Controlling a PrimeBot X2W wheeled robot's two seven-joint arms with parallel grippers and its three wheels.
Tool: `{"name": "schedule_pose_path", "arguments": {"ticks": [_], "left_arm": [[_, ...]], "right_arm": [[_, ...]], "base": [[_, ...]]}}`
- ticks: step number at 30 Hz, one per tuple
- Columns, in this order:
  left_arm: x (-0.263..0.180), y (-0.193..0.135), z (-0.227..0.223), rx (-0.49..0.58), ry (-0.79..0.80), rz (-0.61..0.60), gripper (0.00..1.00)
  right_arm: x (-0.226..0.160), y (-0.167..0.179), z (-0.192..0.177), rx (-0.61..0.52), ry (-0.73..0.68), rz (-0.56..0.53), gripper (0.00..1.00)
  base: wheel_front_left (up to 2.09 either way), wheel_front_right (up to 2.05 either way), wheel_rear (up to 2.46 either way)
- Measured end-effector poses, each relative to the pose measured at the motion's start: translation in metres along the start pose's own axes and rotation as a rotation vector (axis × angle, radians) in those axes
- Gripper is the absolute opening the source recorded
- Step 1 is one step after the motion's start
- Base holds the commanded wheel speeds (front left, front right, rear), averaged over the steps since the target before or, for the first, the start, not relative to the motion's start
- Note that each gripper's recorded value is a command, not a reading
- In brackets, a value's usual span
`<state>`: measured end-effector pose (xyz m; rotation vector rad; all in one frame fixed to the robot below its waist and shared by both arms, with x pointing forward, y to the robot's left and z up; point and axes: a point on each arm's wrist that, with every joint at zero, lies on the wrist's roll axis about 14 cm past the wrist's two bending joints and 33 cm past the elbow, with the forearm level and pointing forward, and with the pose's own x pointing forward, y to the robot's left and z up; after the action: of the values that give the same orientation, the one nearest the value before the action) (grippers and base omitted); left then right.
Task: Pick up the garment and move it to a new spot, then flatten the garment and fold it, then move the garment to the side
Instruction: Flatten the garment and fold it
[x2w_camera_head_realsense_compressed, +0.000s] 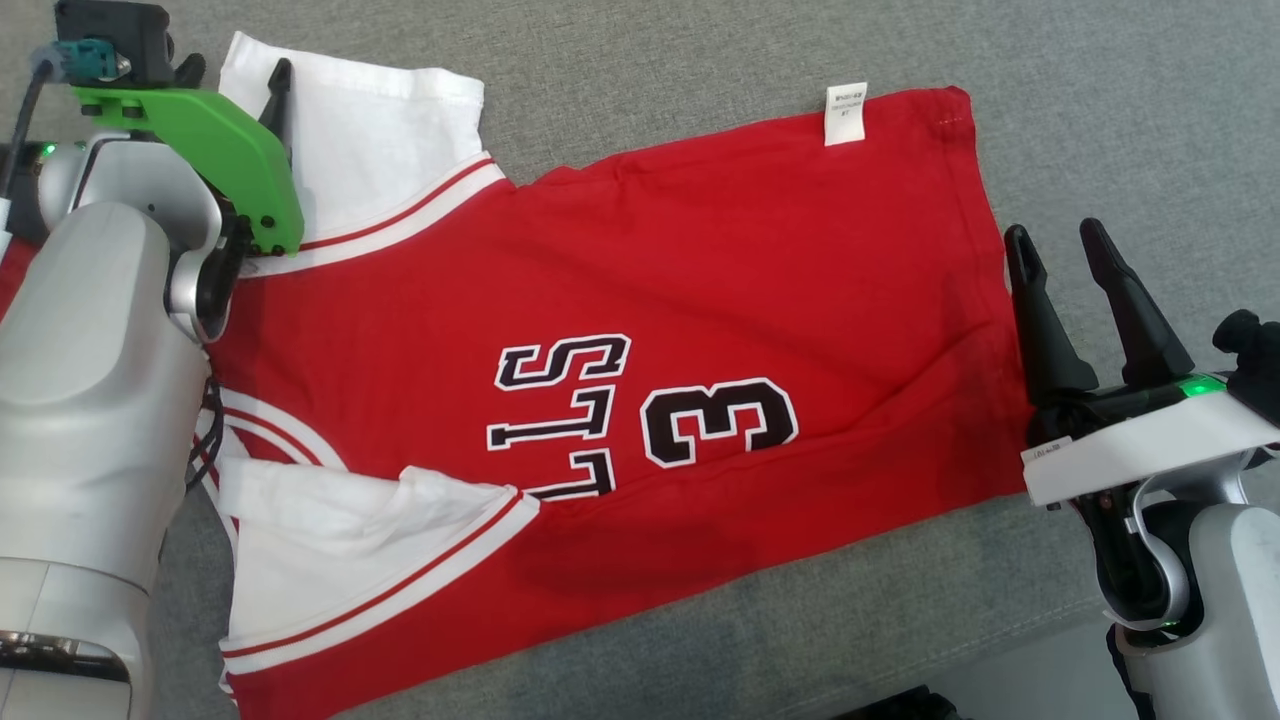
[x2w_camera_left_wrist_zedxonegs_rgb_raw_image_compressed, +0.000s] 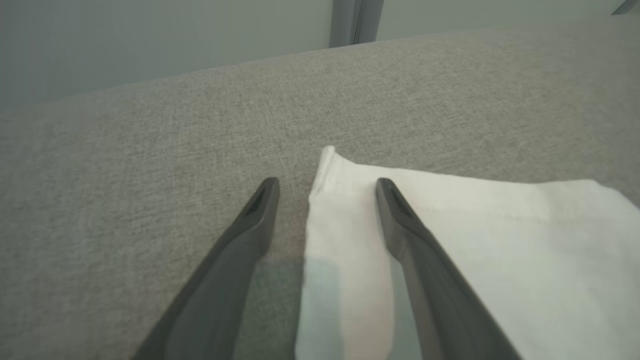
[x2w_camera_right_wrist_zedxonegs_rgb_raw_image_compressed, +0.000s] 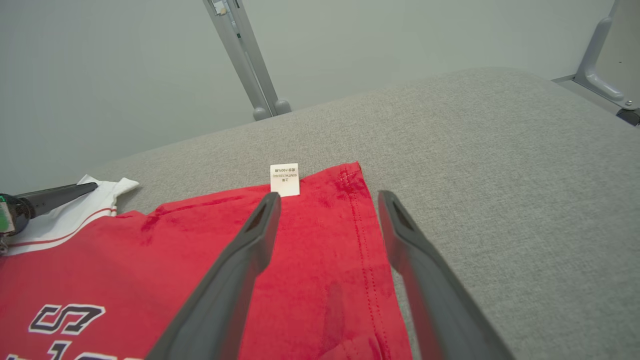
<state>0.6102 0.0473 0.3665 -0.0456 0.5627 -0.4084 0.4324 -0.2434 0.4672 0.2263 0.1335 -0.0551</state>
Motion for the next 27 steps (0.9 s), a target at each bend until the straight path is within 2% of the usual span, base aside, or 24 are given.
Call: {"name": "schedule_pose_path", "arguments": {"ticks": [1, 2, 3, 6, 7, 16, 22, 27], "left_arm": [[0.002, 0.000, 0.000, 0.003, 0.005, -0.002, 1.00], [0.004, 0.000, -0.001, 0.005, 0.012, -0.003, 0.80], [0.005, 0.000, -0.001, 0.007, 0.015, -0.005, 0.50], [0.006, -0.002, -0.001, 0.022, 0.031, -0.015, 0.05], [0.005, -0.002, -0.002, 0.025, 0.034, -0.020, 0.00], [-0.004, -0.014, 0.005, 0.028, 0.010, -0.060, 0.00], [-0.022, -0.030, 0.041, -0.028, -0.121, -0.114, 0.00], [-0.046, -0.037, 0.053, -0.044, -0.194, -0.146, 0.00]], "right_arm": [[0.000, -0.001, 0.000, -0.001, 0.000, -0.003, 1.00], [-0.001, -0.002, 0.000, -0.001, 0.000, -0.006, 1.00], [-0.001, -0.003, 0.000, -0.001, -0.001, -0.008, 1.00], [-0.002, -0.003, 0.003, -0.002, -0.009, -0.010, 1.00], [-0.002, -0.003, 0.003, -0.001, -0.012, -0.010, 1.00], [0.001, 0.001, 0.009, -0.006, -0.026, 0.007, 1.00], [0.006, -0.005, 0.017, -0.065, -0.003, 0.018, 1.00], [0.015, -0.014, 0.020, -0.131, 0.043, 0.024, 1.00]], "base": [[0.00, 0.00, 0.00], [0.00, 0.00, 0.00], [0.00, 0.00, 0.00], [0.00, 0.00, 0.00], [0.00, 0.00, 0.00], [0.00, 0.00, 0.00], [0.00, 0.00, 0.00], [0.00, 0.00, 0.00]]}}
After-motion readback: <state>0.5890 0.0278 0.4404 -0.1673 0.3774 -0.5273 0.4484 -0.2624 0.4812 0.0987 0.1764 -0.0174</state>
